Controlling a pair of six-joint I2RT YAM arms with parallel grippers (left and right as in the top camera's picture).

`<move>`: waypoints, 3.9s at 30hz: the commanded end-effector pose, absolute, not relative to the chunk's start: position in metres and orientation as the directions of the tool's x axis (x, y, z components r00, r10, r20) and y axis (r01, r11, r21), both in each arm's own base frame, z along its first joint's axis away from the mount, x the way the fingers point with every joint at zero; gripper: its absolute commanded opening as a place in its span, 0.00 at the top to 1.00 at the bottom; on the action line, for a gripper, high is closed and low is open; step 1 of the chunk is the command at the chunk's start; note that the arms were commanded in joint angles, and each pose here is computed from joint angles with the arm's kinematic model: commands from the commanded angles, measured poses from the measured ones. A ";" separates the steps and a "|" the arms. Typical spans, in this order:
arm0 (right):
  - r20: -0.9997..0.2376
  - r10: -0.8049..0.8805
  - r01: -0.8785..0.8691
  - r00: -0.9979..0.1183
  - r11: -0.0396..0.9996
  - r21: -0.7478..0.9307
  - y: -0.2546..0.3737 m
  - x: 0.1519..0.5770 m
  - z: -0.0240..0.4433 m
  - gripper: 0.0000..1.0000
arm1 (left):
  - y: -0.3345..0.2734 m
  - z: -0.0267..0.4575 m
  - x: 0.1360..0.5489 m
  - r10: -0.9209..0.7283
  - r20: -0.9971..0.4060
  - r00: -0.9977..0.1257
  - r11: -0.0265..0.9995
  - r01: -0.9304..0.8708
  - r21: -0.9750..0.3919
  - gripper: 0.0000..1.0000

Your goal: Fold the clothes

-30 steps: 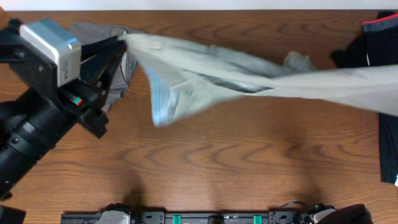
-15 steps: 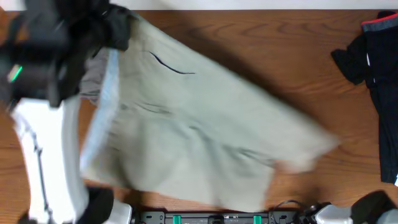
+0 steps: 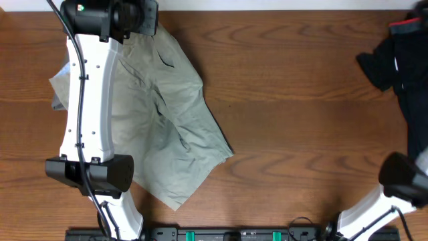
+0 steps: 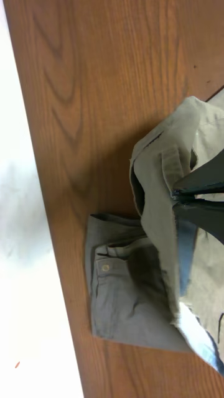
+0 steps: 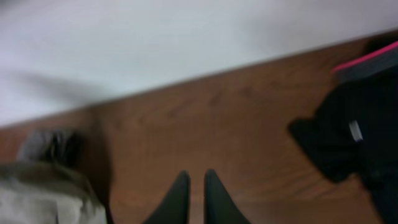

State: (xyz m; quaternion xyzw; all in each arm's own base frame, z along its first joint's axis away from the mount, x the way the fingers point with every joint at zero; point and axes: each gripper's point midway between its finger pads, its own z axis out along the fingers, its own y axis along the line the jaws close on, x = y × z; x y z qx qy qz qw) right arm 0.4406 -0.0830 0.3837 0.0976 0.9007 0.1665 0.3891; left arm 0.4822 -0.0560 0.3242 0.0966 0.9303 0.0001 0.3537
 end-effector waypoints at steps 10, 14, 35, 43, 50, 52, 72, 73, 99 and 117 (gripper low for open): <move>-0.367 -0.231 -0.370 -0.901 0.850 0.375 0.092 0.460 0.234 0.62 | -0.052 0.354 0.472 0.186 -0.709 -0.681 0.981 0.175 0.090 0.94; -0.268 -0.399 -0.479 -0.877 0.771 0.419 0.156 0.450 0.182 0.56 | -0.052 0.363 0.467 0.185 -0.723 -0.666 0.981 0.173 0.091 0.94; -0.019 -0.811 -0.714 -0.585 0.504 0.485 0.283 0.362 0.051 0.57 | -0.016 0.454 0.419 0.185 -0.847 -0.499 0.978 0.013 0.207 0.94; -0.026 -0.814 -0.720 -0.580 0.498 0.484 0.279 0.364 0.051 0.57 | -0.006 0.477 0.405 0.185 -0.874 -0.449 0.973 -0.042 0.228 0.94; -0.061 -0.817 -0.727 -0.573 0.473 0.498 0.271 0.372 0.053 0.57 | 0.020 0.487 0.402 0.177 -0.879 -0.442 0.941 -0.186 0.283 0.94; -0.092 -0.816 -0.726 -0.570 0.448 0.522 0.273 0.373 0.056 0.57 | 0.026 0.490 0.401 0.175 -0.882 -0.438 0.929 -0.223 0.294 0.94; -0.603 -0.618 -0.777 -0.505 0.629 0.006 0.182 0.355 0.360 0.23 | 0.014 0.487 0.404 0.159 -0.888 -0.431 0.953 -0.168 0.252 0.94; -0.627 -0.603 -0.771 -0.493 0.636 -0.005 0.179 0.347 0.373 0.22 | 0.014 0.487 0.404 0.159 -0.888 -0.431 0.953 -0.168 0.252 0.94; -0.378 -0.607 -0.712 -0.699 0.536 0.454 0.233 0.278 0.113 0.19 | 0.008 0.486 0.405 0.161 -0.889 -0.428 0.962 -0.134 0.239 0.93; -0.361 -0.769 -0.829 -0.528 0.374 0.417 0.289 0.241 0.052 0.73 | 0.008 0.478 0.403 0.161 -0.875 -0.457 0.962 -0.127 0.243 0.93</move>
